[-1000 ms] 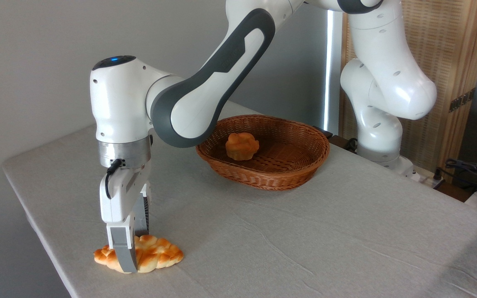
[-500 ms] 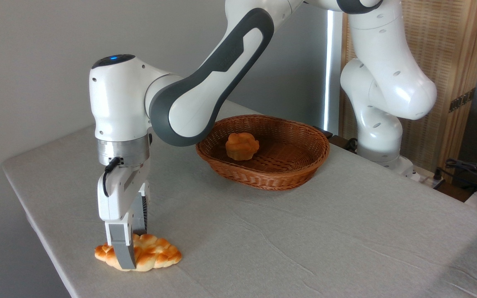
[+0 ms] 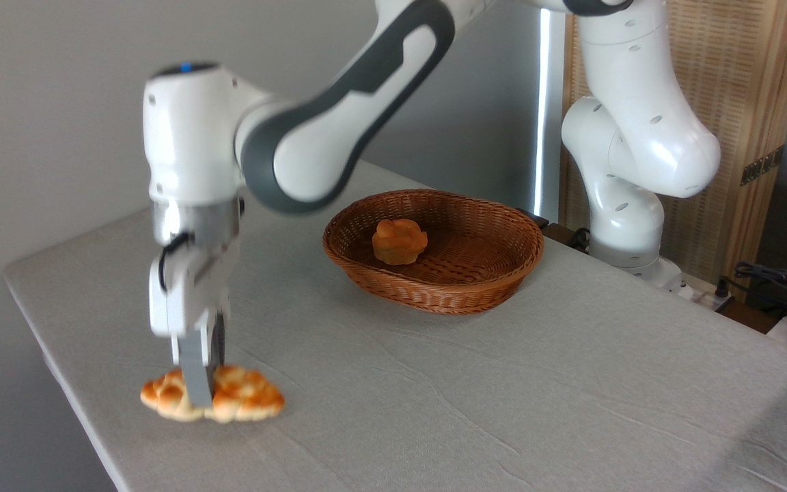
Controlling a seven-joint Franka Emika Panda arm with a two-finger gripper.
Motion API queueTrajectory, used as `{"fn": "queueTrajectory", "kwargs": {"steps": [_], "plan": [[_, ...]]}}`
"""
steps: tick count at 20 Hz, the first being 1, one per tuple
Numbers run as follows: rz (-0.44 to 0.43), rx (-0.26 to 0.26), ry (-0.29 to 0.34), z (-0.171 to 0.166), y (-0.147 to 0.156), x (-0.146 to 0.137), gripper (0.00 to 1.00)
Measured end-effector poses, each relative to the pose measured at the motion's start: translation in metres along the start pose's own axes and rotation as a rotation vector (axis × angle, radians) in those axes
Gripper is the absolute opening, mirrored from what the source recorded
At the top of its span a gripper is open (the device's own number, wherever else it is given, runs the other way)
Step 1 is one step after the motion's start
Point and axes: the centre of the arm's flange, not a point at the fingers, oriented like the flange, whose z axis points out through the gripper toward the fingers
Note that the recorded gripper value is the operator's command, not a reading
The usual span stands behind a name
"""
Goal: Put bread into the basket
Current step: 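Lift the braided loaf and carry it over the wicker basket, then lower the loaf into the basket beside the round bun and release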
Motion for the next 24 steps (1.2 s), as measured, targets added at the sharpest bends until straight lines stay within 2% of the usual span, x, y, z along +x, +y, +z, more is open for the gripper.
{"fn": "queueTrajectory", "kwargs": {"steps": [3, 5, 6, 7, 8, 9, 12, 13, 14, 16, 18, 20, 24], "plan": [[-0.058, -0.055, -0.033, -0.054, 0.009, -0.006, 0.26], [-0.122, -0.139, -0.053, -0.117, 0.032, -0.017, 0.35], [-0.137, -0.174, -0.057, -0.136, 0.042, -0.02, 0.36], [-0.152, -0.233, -0.069, -0.163, 0.061, -0.027, 0.37], [-0.16, -0.315, -0.096, -0.188, 0.09, -0.034, 0.48], [-0.173, -0.36, -0.119, -0.198, 0.11, -0.036, 0.66], [-0.221, -0.453, -0.176, -0.187, 0.165, -0.041, 0.72], [-0.221, -0.471, -0.184, -0.18, 0.175, -0.04, 0.85], [-0.213, -0.505, -0.202, -0.165, 0.192, -0.038, 0.89], [-0.207, -0.549, -0.233, -0.143, 0.213, -0.032, 0.9], [-0.196, -0.59, -0.262, -0.122, 0.227, -0.029, 1.0], [-0.191, -0.62, -0.282, -0.102, 0.237, -0.029, 1.0], [-0.193, -0.622, -0.263, -0.082, 0.237, -0.023, 1.0]]}}
